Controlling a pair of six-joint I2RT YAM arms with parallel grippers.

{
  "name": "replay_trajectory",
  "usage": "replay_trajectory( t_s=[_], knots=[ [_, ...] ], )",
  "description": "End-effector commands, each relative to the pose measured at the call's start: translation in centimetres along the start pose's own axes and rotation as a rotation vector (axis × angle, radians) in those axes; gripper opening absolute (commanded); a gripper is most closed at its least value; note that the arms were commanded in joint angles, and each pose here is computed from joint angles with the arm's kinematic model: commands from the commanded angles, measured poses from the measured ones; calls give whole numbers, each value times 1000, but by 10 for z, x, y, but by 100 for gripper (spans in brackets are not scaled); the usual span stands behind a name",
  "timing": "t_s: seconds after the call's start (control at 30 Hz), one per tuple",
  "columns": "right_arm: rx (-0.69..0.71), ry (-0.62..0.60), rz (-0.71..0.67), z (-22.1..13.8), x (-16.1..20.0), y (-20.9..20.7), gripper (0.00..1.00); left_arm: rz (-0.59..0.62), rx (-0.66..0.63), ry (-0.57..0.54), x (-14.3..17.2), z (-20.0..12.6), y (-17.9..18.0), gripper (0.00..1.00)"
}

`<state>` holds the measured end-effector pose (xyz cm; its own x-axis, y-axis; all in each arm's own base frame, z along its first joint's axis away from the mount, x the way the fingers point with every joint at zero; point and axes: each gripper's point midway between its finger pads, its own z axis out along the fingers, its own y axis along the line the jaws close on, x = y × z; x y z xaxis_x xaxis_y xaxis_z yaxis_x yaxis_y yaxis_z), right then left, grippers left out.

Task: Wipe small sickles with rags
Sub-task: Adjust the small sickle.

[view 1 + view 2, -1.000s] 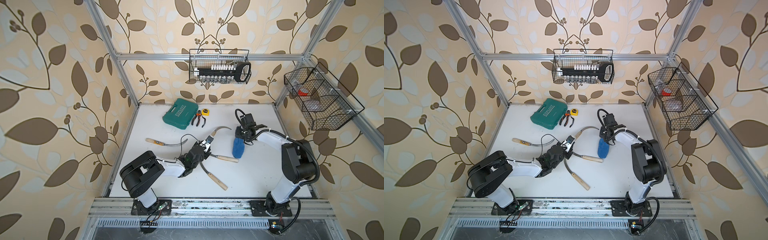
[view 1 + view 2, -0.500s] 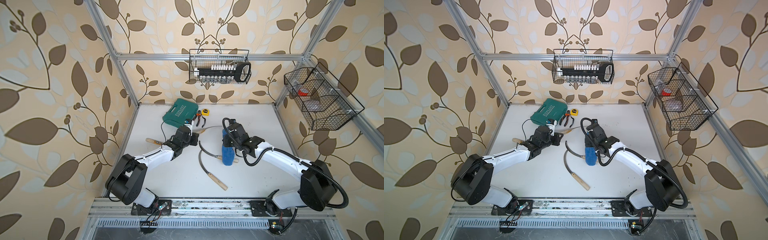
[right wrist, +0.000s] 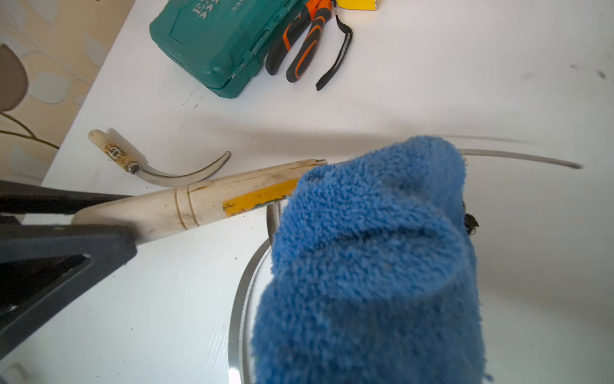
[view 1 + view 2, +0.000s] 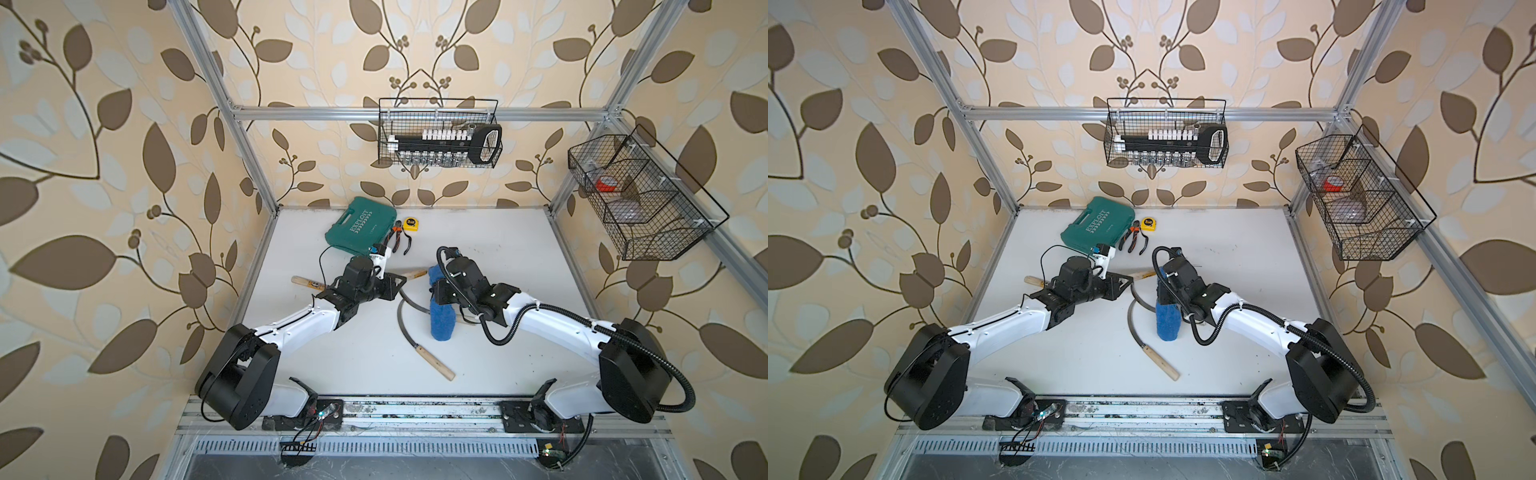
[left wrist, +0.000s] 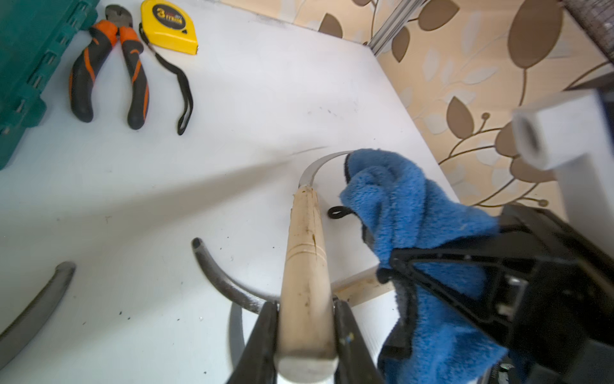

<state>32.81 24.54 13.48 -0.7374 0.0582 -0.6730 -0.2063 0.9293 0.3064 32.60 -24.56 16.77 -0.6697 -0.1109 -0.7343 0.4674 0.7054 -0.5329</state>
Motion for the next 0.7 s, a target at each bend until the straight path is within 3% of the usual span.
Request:
replay_trajectory(
  t_s=[0.0, 0.47, 0.67],
  knots=[
    [-43, 6, 9, 9, 2, 14, 0, 40, 165, -59, -17, -7, -37, 0],
    [-29, -116, -37, 3, -48, 29, 0, 59, 326, 20, 4, -5, -79, 0],
    [-64, -160, -55, -11, -65, 40, 2, 42, 326, 39, 6, 1, -79, 0]
  ],
)
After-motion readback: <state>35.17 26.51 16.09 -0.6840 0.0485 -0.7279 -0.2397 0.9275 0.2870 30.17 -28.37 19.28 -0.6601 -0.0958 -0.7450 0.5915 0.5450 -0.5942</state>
